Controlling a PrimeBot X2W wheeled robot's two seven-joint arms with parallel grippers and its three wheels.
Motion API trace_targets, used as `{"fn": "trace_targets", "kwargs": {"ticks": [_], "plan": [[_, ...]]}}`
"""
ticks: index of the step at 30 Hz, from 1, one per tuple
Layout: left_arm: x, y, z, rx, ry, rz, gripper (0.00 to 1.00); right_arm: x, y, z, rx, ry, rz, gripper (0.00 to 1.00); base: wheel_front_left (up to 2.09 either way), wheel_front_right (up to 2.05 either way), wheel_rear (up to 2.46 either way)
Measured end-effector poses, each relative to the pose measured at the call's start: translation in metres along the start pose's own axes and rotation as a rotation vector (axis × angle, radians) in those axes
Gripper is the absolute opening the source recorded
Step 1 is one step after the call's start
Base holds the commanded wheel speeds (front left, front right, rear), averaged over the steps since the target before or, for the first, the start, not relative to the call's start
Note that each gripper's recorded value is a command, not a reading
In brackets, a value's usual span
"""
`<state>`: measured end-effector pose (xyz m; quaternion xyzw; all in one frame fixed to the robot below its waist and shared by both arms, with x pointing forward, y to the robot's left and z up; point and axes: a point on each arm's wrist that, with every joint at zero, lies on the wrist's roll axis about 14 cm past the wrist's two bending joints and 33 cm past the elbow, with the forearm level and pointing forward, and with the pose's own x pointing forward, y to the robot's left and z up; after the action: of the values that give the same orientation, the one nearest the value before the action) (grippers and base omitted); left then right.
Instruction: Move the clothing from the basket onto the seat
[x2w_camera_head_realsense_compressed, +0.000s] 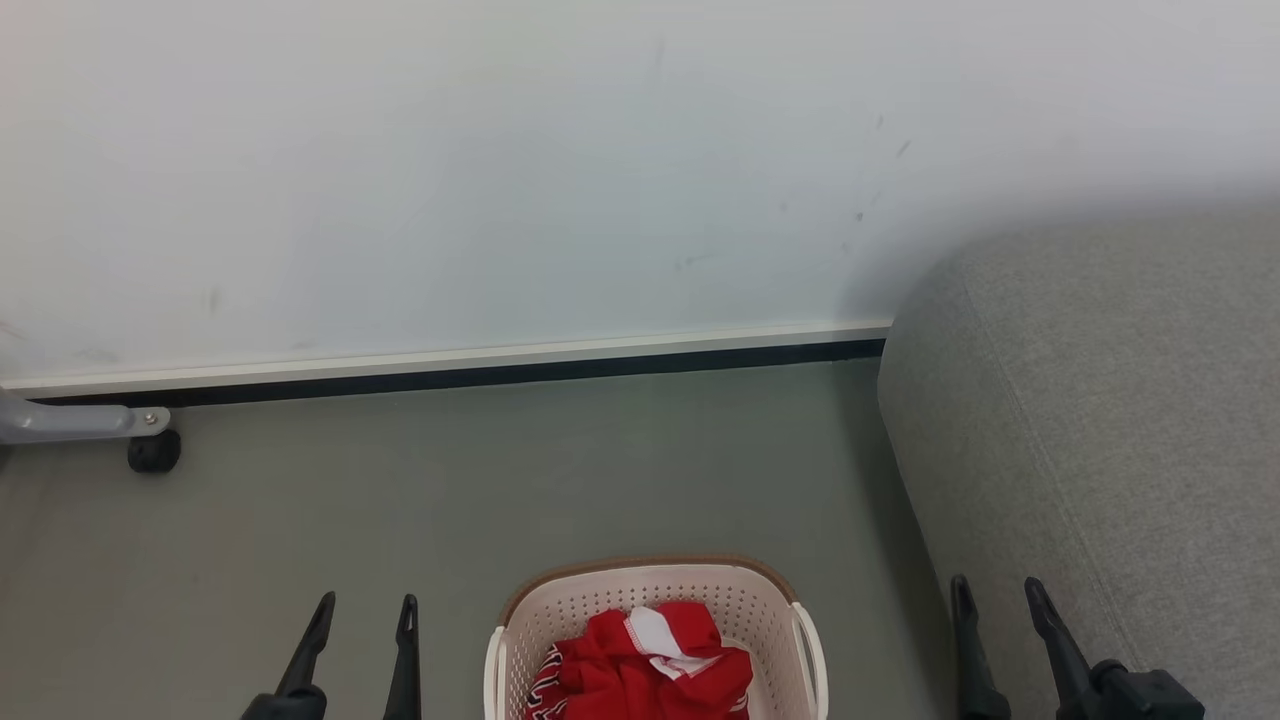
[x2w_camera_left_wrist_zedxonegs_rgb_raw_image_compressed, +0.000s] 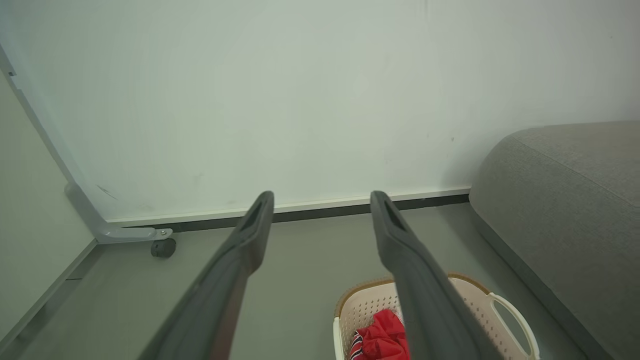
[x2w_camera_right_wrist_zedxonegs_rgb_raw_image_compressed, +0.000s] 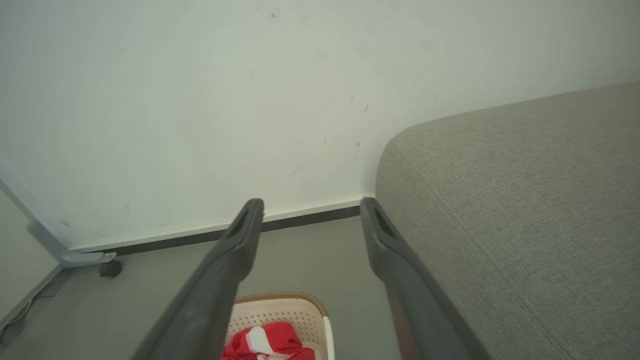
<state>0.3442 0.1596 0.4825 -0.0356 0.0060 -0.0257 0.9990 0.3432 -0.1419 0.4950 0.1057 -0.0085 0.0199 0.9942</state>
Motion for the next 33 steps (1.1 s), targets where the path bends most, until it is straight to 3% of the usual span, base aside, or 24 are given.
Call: {"fn": "trace_targets", "kwargs": {"ticks": [15,33], "plan": [[0.045,-0.045,-0.022,0.013,0.066,-0.16,1.0,0.04,-0.012,0.006,-0.014,-0.026,-0.02,1.0,0.0,0.0,0.0],[0.092,-0.11,-0.124,0.069,0.351,-0.427,1.0,0.113,-0.041,-0.007,-0.04,-0.037,-0.071,1.0,0.0,0.0,0.0]]}}
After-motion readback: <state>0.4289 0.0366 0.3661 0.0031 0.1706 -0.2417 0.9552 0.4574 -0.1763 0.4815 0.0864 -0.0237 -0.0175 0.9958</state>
